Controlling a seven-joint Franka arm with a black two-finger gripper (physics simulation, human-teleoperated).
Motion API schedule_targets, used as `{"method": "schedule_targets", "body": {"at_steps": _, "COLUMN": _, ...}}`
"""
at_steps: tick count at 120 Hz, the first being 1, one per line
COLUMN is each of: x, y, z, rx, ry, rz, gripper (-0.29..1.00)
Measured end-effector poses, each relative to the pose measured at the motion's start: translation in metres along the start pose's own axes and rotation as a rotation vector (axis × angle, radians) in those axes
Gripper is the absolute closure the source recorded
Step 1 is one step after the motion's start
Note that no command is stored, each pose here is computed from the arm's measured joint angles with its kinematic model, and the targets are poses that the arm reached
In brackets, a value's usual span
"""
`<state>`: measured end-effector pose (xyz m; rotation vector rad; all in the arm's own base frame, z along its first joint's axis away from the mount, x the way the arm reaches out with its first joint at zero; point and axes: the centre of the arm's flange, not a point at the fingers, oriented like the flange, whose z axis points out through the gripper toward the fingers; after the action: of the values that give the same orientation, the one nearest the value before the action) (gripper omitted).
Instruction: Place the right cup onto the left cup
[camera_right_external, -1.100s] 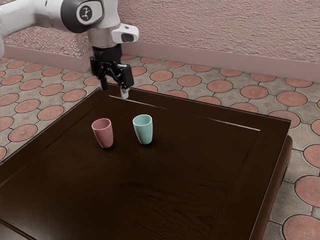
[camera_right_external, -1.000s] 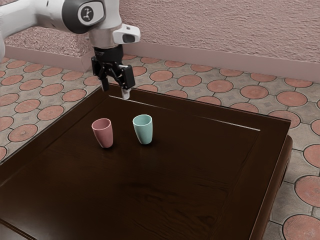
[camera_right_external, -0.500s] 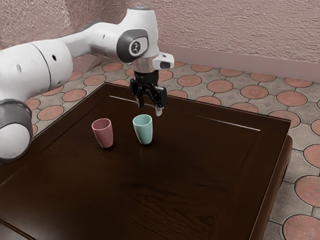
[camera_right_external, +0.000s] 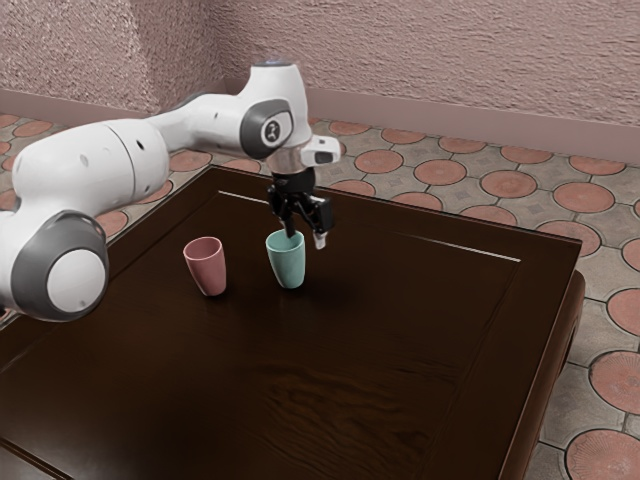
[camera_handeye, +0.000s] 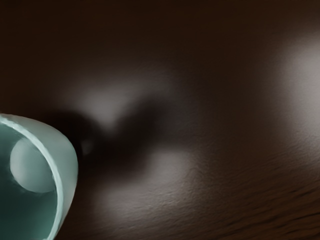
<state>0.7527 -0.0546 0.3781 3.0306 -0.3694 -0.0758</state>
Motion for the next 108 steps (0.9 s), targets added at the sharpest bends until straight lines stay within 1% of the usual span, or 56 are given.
{"method": "schedule_targets", "body": {"at_steps": 17, "x": 0.003, "y": -0.020, "z": 0.020, "rx": 0.024, "ry": -0.013, "rz": 0.001, "gripper": 0.12}}
{"method": "schedule_targets", "body": {"at_steps": 35, "x": 0.011, "y": -0.036, "z": 0.049, "rx": 0.031, "ry": -0.019, "rz": 0.006, "gripper": 0.14}}
{"method": "schedule_targets", "body": {"at_steps": 49, "x": 0.016, "y": -0.039, "z": 0.060, "rx": 0.035, "ry": -0.014, "rz": 0.020, "gripper": 0.17}}
{"method": "schedule_targets", "body": {"at_steps": 60, "x": 0.017, "y": -0.039, "z": 0.061, "rx": 0.044, "ry": -0.011, "rz": 0.031, "gripper": 0.27}}
{"method": "schedule_targets", "body": {"at_steps": 86, "x": 0.016, "y": -0.047, "z": 0.055, "rx": 0.060, "ry": -0.005, "rz": 0.047, "gripper": 0.59}}
{"method": "schedule_targets", "body": {"at_steps": 96, "x": 0.016, "y": -0.047, "z": 0.053, "rx": 0.064, "ry": -0.004, "rz": 0.054, "gripper": 0.66}}
{"method": "schedule_targets", "body": {"at_steps": 108, "x": 0.015, "y": -0.048, "z": 0.051, "rx": 0.066, "ry": -0.004, "rz": 0.061, "gripper": 0.72}}
